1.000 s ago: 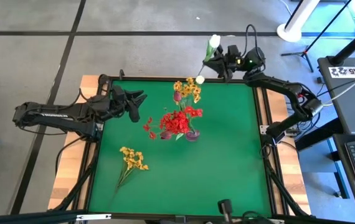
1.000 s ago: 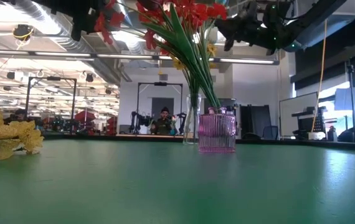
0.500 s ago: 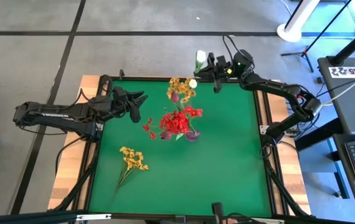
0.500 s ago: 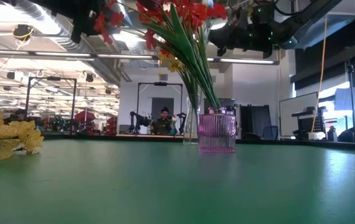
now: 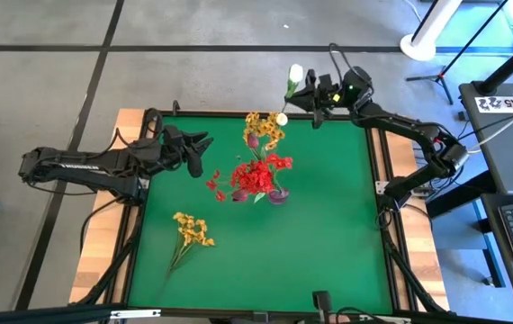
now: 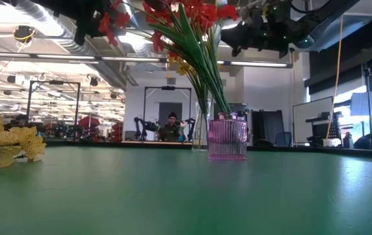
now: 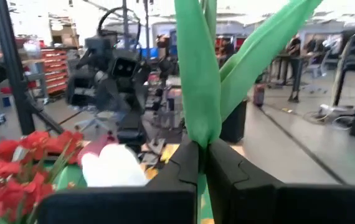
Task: Sort flowers into vase by color
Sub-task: Put the white flower into the transparent vase
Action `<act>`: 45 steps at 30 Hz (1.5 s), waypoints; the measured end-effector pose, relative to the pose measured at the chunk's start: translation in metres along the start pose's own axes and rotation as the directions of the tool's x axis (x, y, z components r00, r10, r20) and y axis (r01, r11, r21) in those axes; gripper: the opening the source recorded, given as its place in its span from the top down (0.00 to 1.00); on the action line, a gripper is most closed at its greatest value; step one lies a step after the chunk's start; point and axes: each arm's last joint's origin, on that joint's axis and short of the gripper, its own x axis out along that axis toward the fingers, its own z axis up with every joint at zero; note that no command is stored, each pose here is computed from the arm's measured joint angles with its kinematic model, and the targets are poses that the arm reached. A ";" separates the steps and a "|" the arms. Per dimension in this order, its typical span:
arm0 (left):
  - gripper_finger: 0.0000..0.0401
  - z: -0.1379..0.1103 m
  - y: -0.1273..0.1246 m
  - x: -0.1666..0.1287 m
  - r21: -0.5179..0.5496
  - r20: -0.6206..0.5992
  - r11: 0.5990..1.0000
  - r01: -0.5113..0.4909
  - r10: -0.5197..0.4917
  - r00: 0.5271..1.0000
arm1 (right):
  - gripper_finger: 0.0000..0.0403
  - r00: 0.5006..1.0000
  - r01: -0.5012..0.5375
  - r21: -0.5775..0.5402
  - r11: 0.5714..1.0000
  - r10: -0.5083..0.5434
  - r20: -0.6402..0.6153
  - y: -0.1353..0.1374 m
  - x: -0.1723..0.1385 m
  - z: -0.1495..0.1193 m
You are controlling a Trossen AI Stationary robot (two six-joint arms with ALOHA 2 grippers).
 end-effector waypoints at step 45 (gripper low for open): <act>0.67 -0.001 0.001 0.000 0.014 -0.007 1.000 -0.017 0.017 1.000 | 0.60 0.971 0.040 0.074 0.996 -0.022 -0.239 0.003 0.003 -0.021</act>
